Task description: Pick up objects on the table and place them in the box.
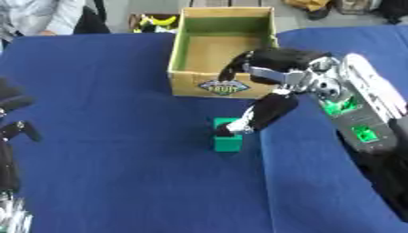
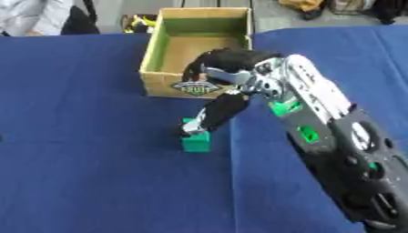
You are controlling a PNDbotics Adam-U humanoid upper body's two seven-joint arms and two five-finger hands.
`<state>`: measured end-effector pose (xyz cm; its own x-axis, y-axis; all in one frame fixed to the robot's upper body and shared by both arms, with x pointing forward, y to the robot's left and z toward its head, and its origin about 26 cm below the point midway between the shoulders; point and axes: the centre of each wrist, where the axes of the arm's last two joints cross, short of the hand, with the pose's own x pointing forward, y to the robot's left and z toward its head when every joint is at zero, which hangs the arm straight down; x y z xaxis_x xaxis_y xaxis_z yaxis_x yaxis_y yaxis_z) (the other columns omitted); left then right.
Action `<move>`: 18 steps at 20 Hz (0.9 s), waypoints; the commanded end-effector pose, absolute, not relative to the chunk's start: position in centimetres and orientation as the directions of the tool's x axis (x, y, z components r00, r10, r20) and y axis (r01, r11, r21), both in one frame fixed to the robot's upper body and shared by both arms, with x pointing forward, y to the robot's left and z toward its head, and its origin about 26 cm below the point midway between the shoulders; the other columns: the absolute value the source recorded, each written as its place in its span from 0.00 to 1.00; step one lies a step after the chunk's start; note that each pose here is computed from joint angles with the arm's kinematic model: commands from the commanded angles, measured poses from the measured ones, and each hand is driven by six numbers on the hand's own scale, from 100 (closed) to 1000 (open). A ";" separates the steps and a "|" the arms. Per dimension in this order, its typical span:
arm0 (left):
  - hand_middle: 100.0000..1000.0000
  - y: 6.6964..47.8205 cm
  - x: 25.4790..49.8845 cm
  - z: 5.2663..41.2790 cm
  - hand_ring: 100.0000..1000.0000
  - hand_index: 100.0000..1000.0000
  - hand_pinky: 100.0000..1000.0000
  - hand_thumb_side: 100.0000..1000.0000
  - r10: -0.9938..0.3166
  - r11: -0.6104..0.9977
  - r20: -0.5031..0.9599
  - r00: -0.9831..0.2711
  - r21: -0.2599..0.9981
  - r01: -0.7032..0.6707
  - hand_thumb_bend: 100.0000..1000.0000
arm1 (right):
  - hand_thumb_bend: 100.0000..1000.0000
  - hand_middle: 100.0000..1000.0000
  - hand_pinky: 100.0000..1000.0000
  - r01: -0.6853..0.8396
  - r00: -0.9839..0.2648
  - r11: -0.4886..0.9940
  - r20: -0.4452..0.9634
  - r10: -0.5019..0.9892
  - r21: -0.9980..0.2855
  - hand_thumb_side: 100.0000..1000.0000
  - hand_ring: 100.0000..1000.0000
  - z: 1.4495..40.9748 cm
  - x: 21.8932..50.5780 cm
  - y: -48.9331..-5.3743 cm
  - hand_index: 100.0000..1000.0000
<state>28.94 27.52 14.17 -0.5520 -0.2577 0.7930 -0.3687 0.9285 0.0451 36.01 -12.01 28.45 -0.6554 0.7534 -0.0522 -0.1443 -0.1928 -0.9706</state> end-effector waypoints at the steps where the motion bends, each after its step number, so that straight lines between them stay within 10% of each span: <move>1: 0.63 27.6 28.9 14.7 0.64 0.80 0.16 0.88 -0.265 0.929 0.780 -0.568 0.049 -0.366 0.02 | 0.47 0.79 0.82 -0.158 -0.662 -0.208 -0.053 0.748 -0.965 0.59 0.96 28.7 36.1 -12.2 0.89; 18: 0.63 27.4 29.0 14.8 0.64 0.80 0.16 0.88 -0.258 0.933 0.778 -0.573 0.047 -0.357 0.02 | 0.38 0.78 0.81 -0.272 -0.628 -0.268 -0.040 0.777 -0.924 0.54 0.96 24.9 38.4 -11.8 0.88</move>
